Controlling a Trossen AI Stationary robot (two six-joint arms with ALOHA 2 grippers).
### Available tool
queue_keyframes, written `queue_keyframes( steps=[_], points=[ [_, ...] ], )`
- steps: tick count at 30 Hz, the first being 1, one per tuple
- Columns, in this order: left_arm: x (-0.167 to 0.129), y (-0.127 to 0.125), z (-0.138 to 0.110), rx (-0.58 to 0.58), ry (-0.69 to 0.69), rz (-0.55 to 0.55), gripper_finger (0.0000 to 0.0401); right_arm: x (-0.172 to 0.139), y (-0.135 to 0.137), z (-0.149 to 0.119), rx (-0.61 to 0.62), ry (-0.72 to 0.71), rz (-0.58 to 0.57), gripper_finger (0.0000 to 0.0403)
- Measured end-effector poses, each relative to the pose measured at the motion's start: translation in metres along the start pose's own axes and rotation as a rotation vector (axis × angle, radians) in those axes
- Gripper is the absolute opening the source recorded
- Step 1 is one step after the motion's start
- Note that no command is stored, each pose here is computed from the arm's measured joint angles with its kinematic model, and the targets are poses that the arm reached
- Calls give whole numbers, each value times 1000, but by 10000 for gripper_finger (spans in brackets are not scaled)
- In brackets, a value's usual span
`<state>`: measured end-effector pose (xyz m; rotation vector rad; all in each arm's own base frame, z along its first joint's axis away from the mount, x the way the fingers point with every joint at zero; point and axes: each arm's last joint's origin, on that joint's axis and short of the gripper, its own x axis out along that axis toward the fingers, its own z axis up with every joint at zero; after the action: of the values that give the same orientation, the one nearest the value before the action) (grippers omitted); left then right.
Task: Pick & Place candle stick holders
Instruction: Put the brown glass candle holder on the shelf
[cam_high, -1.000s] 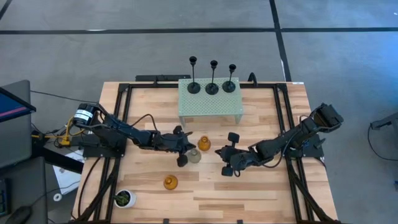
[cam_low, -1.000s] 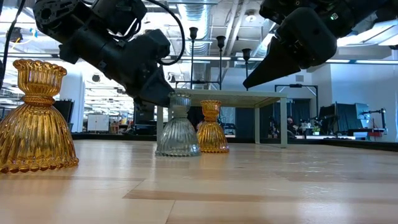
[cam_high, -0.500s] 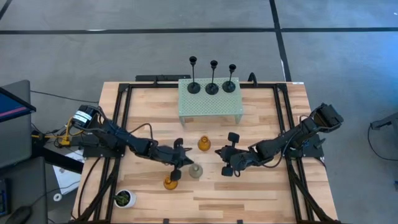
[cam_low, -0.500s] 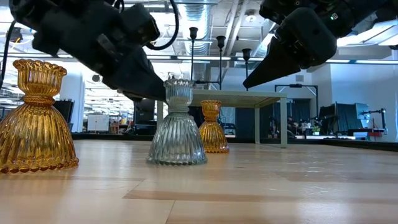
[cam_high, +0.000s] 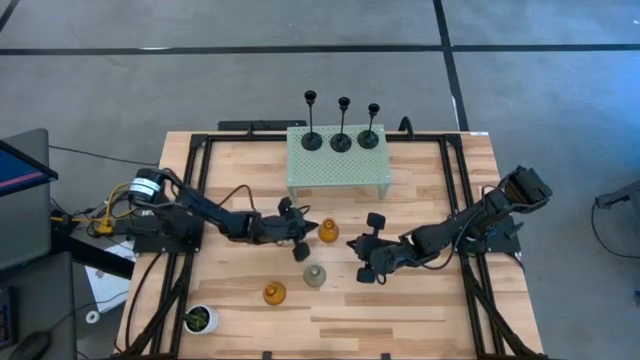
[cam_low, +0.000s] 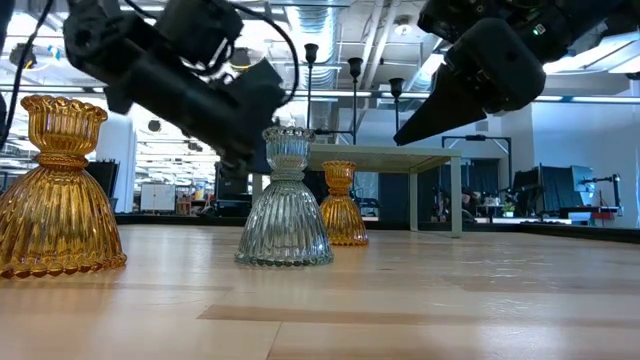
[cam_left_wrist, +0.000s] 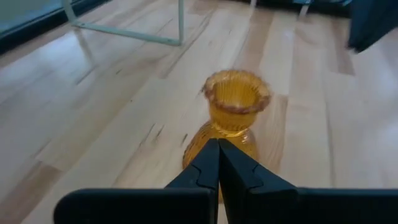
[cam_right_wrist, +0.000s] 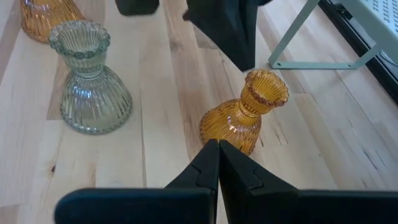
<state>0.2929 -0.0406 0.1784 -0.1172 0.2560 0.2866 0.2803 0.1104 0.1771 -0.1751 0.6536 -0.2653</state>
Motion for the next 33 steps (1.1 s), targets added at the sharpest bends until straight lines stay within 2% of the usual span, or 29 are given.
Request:
queue_keyframes(
  steps=[12,18,23,25,28,33],
  points=[
    [34,-11,4,37,-1,-12,3,0,-1,-2,-11,18,-4,0],
    [30,-18,7,66,-10,-34,3,1,-8,-15,43,133,-51,0],
    [12,-18,7,137,60,-48,3,7,-13,-34,61,147,-66,0],
    [-1,-15,5,151,83,-56,3,10,-15,-41,87,119,-61,0],
    [-23,-10,8,138,47,-78,3,13,-17,-49,109,35,-28,0],
    [-50,-4,6,134,15,-122,3,14,-25,-56,94,-217,158,0]
  ],
)
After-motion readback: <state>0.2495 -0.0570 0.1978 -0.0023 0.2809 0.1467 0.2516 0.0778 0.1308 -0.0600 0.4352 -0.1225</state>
